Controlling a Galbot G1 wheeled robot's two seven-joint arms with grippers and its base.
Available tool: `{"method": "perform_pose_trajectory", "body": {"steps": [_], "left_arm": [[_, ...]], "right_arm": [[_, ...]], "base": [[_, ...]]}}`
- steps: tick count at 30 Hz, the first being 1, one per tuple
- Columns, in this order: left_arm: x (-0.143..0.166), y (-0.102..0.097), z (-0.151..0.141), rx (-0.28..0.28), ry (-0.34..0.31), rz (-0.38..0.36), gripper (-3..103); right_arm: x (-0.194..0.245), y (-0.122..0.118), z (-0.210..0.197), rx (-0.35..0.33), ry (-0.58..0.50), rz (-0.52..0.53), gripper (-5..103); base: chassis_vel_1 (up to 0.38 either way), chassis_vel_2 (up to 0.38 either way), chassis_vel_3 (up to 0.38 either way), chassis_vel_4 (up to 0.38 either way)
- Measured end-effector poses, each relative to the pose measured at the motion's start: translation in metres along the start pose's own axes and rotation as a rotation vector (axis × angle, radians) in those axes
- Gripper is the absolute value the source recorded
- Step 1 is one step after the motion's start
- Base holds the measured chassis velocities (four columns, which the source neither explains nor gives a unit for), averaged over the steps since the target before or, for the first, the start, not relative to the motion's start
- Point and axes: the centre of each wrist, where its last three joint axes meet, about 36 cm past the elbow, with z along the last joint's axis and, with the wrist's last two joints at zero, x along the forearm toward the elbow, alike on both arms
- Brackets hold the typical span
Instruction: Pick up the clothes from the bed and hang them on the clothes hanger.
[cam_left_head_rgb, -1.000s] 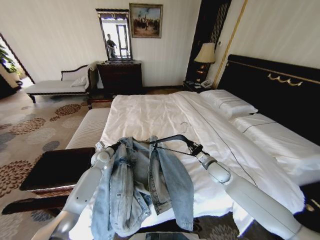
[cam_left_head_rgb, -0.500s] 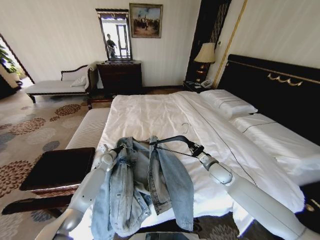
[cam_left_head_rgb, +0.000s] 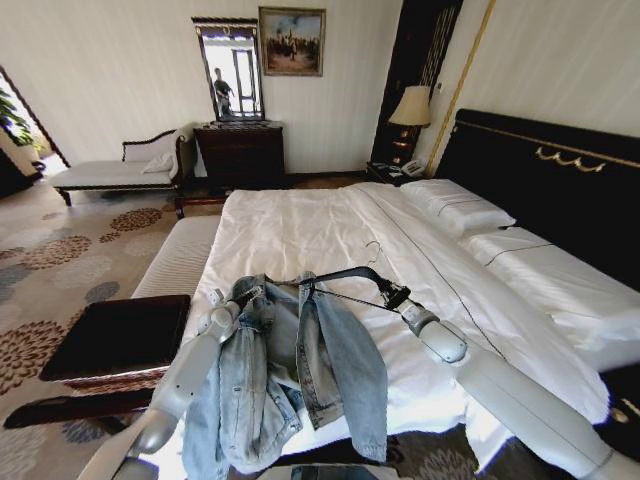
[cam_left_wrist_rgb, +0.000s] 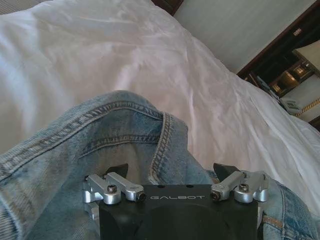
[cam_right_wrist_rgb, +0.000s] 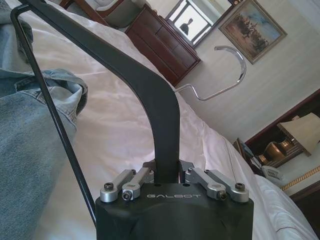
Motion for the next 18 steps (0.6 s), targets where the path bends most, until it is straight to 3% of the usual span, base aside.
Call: {"method": "perform_pose_trajectory", "body": {"steps": [6, 9, 12, 16, 18], "left_arm": [[-0.007, -0.003, 0.001, 0.008, 0.004, 0.0, 84], [-0.011, -0.003, 0.003, 0.007, 0.01, -0.003, 67], [-0.012, -0.003, 0.003, 0.005, 0.011, -0.004, 61], [-0.014, -0.005, 0.003, 0.004, 0.01, 0.001, 40], [-0.014, -0.005, 0.003, 0.002, 0.009, 0.0, 40]], "right_arm": [[0.001, -0.001, 0.0, -0.001, 0.003, 0.001, 21], [0.001, -0.002, -0.001, -0.006, 0.002, 0.004, 21], [0.001, -0.002, -0.002, -0.009, 0.002, 0.005, 21], [0.003, -0.002, -0.002, -0.012, 0.003, 0.004, 21], [0.003, -0.001, -0.002, -0.012, 0.004, 0.003, 21]], "base": [[0.0, 0.0, 0.0, 0.0], [0.0, 0.0, 0.0, 0.0], [0.0, 0.0, 0.0, 0.0], [0.0, 0.0, 0.0, 0.0], [0.0, 0.0, 0.0, 0.0]]}}
